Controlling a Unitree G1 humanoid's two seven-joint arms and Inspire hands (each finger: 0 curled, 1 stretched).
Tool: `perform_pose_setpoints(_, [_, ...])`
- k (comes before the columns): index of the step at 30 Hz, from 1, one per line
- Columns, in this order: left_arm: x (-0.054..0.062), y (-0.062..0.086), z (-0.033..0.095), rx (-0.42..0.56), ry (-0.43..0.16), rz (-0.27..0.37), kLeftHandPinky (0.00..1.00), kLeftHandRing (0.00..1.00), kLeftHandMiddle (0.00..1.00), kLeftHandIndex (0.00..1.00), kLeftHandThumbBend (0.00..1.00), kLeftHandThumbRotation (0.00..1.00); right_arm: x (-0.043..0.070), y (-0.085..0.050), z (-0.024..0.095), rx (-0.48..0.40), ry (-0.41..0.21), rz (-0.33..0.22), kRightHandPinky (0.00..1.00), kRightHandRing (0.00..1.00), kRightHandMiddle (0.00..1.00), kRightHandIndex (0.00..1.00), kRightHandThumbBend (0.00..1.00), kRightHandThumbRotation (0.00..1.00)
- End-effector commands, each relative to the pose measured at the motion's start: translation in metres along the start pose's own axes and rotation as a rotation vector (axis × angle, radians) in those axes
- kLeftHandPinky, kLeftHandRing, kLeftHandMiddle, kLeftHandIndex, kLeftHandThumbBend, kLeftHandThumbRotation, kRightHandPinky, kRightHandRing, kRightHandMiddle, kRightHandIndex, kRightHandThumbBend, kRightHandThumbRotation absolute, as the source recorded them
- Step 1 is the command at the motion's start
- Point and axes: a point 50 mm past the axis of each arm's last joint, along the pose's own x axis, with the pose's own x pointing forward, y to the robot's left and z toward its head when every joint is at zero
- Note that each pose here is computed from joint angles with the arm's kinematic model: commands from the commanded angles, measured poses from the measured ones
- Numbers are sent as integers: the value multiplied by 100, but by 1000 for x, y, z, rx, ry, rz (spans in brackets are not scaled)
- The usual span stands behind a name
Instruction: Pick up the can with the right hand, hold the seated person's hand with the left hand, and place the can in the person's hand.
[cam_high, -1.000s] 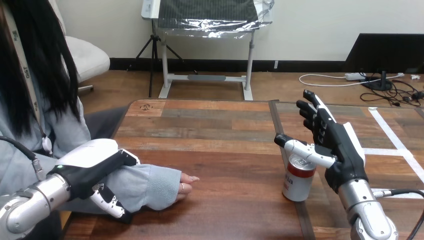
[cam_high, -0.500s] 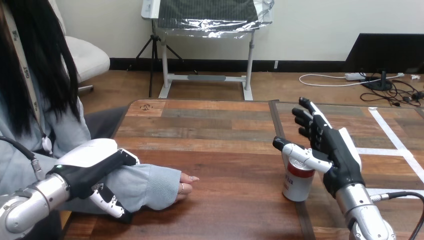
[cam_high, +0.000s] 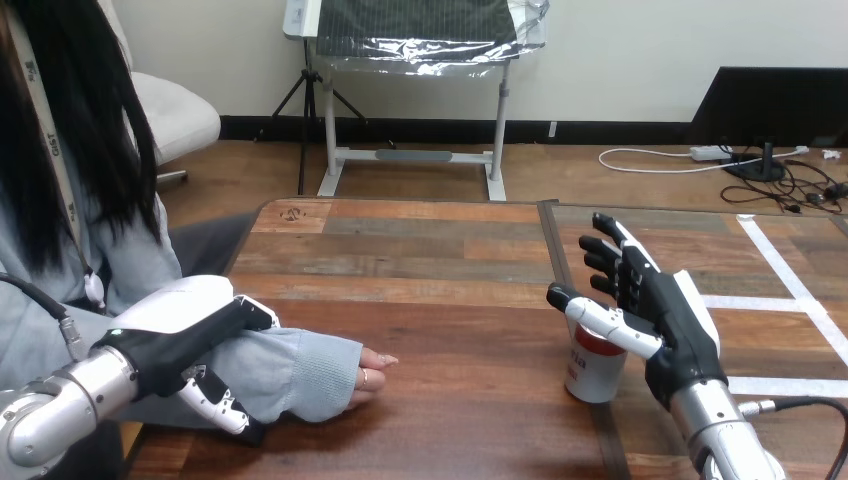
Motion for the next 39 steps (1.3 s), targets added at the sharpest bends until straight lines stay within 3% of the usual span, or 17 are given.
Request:
perform_pose_setpoints(1, [4,26,6,15,-54,102,40,44,49,51,95,0,8,-1,11,0,-55,-9,89,92,90,95,100,44])
perform_pose_setpoints(39, [3,27,6,10,-65,102,42,46,50,52,97,0,-7,0,-7,-47,24,-13,86,91,92,97,100,51])
